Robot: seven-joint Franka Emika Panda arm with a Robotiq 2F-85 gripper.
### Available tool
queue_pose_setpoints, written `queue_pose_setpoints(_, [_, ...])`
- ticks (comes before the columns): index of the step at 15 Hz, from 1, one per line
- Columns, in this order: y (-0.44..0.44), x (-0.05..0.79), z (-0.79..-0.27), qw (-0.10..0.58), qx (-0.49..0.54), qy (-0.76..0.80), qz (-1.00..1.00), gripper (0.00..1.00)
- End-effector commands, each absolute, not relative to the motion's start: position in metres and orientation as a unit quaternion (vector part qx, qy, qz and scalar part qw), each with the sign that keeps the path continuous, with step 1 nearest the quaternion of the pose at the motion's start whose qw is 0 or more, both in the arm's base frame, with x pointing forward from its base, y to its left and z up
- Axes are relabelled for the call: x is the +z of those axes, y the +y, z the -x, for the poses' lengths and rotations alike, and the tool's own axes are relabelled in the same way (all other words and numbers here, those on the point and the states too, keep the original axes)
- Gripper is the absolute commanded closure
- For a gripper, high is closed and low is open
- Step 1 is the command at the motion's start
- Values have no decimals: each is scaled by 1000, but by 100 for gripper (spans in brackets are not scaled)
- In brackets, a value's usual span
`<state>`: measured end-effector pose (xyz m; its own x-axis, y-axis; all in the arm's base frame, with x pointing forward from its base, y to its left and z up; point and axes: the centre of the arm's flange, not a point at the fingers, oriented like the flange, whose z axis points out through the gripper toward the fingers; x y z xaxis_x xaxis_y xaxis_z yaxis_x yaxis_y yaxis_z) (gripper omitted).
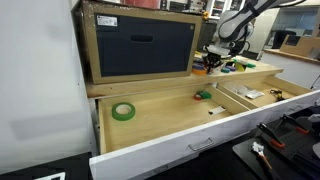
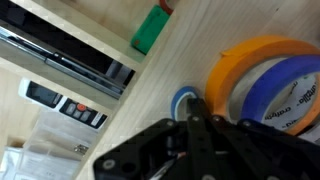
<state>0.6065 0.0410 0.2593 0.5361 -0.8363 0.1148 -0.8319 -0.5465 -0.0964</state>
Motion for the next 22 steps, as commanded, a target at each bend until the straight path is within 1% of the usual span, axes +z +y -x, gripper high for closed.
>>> queue_pose_setpoints(1, [43, 256, -611, 15, -64, 491, 869, 100])
queue_pose_setpoints(22, [43, 276, -594, 26, -73, 491, 868, 100])
